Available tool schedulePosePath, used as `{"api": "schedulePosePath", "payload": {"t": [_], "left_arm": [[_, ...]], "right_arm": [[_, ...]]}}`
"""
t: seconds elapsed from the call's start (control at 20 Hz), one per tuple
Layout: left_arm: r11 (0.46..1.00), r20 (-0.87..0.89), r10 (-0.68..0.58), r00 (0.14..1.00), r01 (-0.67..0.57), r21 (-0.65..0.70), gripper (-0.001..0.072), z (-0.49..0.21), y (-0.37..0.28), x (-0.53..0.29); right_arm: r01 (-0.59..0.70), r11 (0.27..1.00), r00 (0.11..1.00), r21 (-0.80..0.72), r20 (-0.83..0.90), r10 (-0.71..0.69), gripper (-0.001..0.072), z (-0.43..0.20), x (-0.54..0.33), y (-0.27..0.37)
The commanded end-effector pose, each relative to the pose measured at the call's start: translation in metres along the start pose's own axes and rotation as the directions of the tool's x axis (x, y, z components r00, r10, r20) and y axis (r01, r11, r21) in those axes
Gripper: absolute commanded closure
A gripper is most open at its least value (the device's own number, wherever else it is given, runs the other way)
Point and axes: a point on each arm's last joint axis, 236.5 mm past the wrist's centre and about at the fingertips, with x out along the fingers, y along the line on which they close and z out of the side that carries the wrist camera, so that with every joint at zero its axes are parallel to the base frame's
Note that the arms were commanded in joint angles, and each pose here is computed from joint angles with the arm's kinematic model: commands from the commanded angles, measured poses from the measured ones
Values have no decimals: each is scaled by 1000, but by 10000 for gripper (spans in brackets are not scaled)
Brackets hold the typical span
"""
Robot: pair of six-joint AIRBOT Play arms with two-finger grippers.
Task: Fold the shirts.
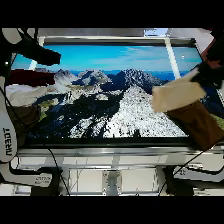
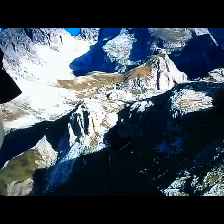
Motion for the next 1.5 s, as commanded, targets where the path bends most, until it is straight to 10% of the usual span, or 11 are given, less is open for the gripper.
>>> {"api": "schedulePosePath", "payload": {"t": [0.0, 0.45, 0.5, 0.6, 0.75, 0.9, 1.05, 1.45], "left_arm": [[999, -12, -54, 998, 54, -10, 695, -3, -13, 0], [997, -21, -78, 997, 77, -14, 695, -5, -18, -1], [997, -19, -78, 997, 77, -19, 695, -4, -18, -1], [997, -19, -78, 997, 77, -31, 695, -4, -18, -1], [996, -20, -78, 997, 77, -36, 695, -5, -18, -1], [995, -16, -93, 996, 92, -48, 695, -4, -22, -1], [990, -10, -129, 992, 128, -52, 695, -2, -30, -2], [990, -27, -131, 991, 129, -53, 695, -6, -31, -2]], "right_arm": [[320, 919, 947, 229, -79, -310, 679, -44, -66, -114], [707, 656, 699, 265, -404, -590, 676, -132, -69, -246], [687, 686, 710, 238, -418, -567, 605, -136, -58, -245], [635, 737, 746, 231, -429, -509, 244, -140, -42, -233], [490, 829, 848, 269, -367, -382, 225, -124, -25, -200], [28, 966, 987, 257, -158, 13, 225, -75, 0, -96], [-412, 911, 911, 3, -18, 412, 226, -39, -8, 26], [-203, 931, 977, -304, -122, 174, 228, -65, 40, 47]]}}
